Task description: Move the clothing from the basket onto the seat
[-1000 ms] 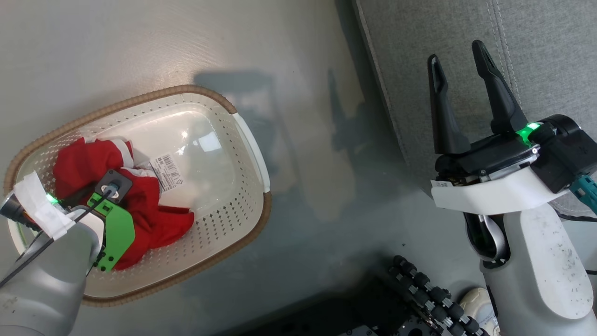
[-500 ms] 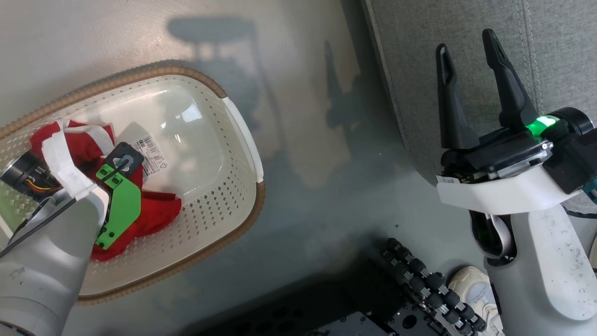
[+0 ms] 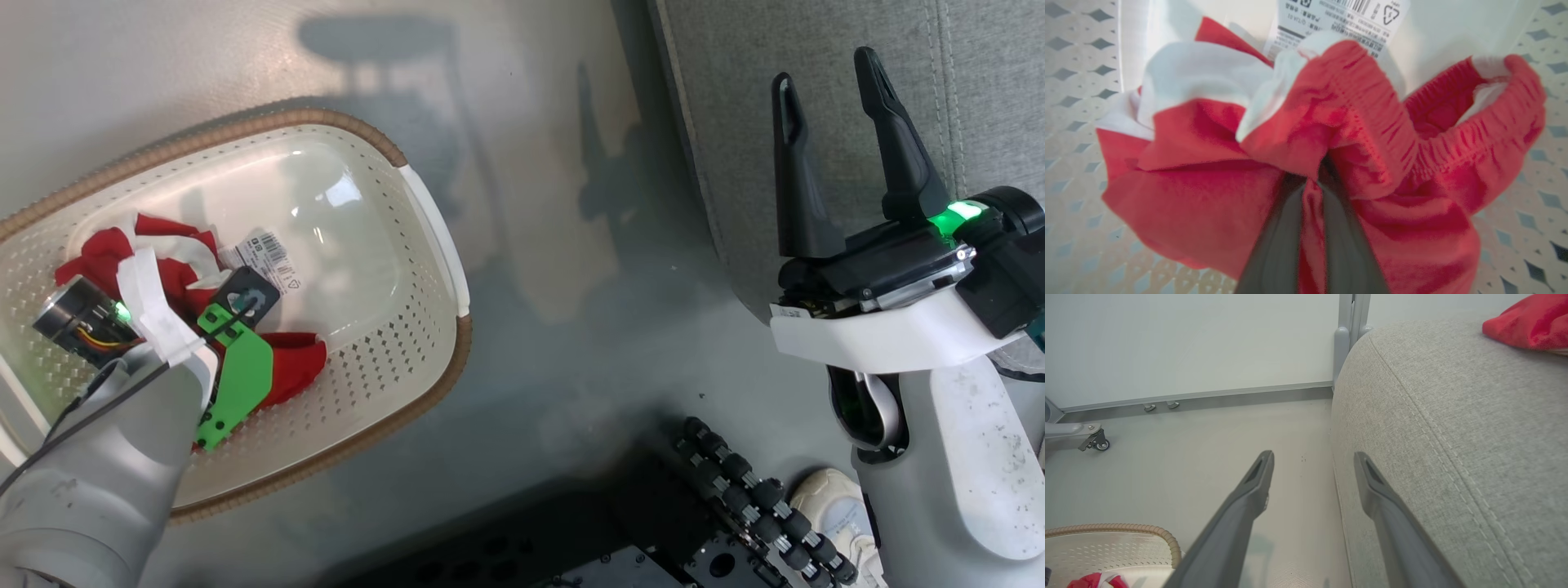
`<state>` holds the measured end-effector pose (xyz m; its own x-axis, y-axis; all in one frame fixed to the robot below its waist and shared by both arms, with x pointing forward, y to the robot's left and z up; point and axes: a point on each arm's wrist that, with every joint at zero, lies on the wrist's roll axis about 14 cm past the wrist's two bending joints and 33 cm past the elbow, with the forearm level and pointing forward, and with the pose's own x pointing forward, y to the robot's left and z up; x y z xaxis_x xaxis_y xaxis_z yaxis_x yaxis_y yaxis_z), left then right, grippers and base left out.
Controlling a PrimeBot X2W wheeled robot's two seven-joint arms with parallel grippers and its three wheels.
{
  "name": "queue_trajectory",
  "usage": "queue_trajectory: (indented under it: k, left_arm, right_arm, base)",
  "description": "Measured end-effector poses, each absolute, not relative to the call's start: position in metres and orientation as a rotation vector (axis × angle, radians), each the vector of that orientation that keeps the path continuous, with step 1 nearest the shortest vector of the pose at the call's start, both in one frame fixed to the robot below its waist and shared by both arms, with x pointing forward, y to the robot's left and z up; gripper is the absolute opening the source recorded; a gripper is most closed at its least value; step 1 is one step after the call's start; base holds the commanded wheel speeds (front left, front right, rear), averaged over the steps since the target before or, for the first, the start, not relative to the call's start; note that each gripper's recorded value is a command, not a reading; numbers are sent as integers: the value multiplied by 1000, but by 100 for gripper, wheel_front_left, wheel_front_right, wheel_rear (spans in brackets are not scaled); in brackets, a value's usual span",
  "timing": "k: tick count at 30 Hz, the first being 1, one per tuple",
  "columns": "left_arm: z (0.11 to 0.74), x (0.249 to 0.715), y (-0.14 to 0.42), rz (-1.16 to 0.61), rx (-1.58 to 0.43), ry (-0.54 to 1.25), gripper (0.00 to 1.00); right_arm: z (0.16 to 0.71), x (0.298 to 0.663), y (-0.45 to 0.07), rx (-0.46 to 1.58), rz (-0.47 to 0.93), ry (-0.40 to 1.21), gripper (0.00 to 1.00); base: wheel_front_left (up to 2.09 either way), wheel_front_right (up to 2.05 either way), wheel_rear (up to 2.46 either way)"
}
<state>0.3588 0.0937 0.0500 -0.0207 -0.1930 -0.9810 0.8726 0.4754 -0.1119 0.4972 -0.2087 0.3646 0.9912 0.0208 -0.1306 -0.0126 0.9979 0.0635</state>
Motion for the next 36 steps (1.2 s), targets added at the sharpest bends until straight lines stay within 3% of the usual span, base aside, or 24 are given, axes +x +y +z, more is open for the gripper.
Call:
queue_trajectory:
  k: [7,20,26,36]
  left_arm:
    - [72,361,72,-923,564,1252,0]
    - [154,406,26,-844,393,1029,0]
    - [193,432,41,-787,361,907,0]
    - [256,432,39,-740,284,736,0]
  right_arm:
    - [380,498,-208,61,20,104,100]
    - [422,491,-194,72,49,37,100]
    - [442,482,-188,84,60,6,100]
    - [473,467,-176,105,86,-47,100]
  base:
    - [0,0,0]
    - [0,0,0]
    - [0,0,0]
    - [0,0,0]
